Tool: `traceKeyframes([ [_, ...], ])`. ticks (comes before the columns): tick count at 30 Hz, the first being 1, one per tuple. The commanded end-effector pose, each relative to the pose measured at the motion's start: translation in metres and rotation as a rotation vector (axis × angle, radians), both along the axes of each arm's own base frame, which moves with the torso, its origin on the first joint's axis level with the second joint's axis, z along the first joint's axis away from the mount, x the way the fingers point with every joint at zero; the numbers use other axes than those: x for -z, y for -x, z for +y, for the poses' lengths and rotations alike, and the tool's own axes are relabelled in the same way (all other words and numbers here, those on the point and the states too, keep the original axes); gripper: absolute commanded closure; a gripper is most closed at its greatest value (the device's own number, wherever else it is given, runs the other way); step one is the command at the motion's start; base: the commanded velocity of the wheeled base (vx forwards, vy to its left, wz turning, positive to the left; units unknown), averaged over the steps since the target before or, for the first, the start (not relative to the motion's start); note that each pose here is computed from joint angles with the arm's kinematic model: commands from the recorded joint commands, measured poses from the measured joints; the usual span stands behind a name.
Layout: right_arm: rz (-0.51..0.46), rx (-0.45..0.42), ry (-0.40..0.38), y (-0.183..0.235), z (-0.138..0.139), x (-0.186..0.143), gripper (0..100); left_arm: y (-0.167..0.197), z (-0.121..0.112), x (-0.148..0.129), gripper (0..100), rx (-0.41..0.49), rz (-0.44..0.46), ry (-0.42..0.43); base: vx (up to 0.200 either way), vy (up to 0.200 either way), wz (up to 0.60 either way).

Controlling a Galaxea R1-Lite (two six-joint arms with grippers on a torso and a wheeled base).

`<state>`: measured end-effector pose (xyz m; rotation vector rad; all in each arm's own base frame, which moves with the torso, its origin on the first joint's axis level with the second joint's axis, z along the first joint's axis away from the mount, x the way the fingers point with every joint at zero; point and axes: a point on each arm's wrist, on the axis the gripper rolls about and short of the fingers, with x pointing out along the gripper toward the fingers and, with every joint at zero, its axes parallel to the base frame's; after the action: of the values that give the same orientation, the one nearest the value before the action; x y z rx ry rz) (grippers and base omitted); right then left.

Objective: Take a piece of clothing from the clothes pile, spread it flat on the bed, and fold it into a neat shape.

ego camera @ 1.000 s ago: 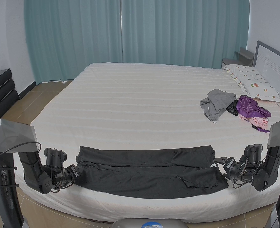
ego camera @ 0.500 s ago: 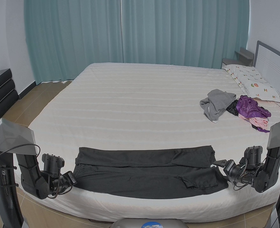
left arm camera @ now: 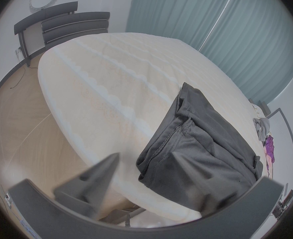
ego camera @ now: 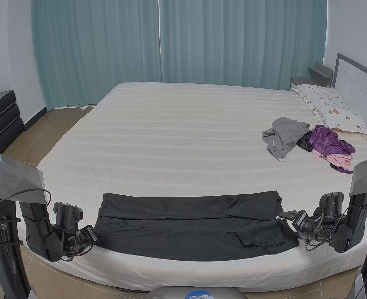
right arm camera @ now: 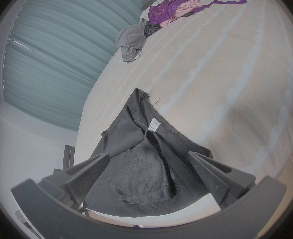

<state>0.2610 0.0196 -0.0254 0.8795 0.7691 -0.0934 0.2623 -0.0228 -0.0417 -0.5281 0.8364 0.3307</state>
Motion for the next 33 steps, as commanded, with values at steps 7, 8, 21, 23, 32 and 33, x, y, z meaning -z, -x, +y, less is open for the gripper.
traceKeyframes([
  [7,-0.069,-0.007,0.005,-0.006,0.0,-0.013,0,-0.024,0.009,-0.033,0,-0.017,-0.164,0.05,0.0,0.0,0.0],
  [8,-0.077,-0.017,0.009,-0.007,0.001,-0.015,0,-0.03,0.009,-0.038,0,-0.006,-0.192,0.068,0.0,0.0,0.0],
  [21,-0.121,-0.136,0.086,-0.041,0.019,-0.003,0,-0.069,-0.013,-0.033,0,0.251,-0.169,0.184,0.0,0.0,0.0],
  [23,-0.122,-0.142,0.083,-0.042,0.019,-0.002,0,-0.067,-0.014,-0.025,0,0.277,-0.145,0.162,0.0,0.0,0.0],
  [32,-0.089,-0.144,0.089,-0.039,0.019,0.008,0,-0.063,-0.011,-0.013,0,0.329,-0.109,0.103,0.0,0.0,0.0],
  [33,-0.091,-0.142,0.09,-0.039,0.019,0.007,0,-0.062,-0.011,-0.012,0,0.328,-0.103,0.103,0.0,0.0,0.0],
])
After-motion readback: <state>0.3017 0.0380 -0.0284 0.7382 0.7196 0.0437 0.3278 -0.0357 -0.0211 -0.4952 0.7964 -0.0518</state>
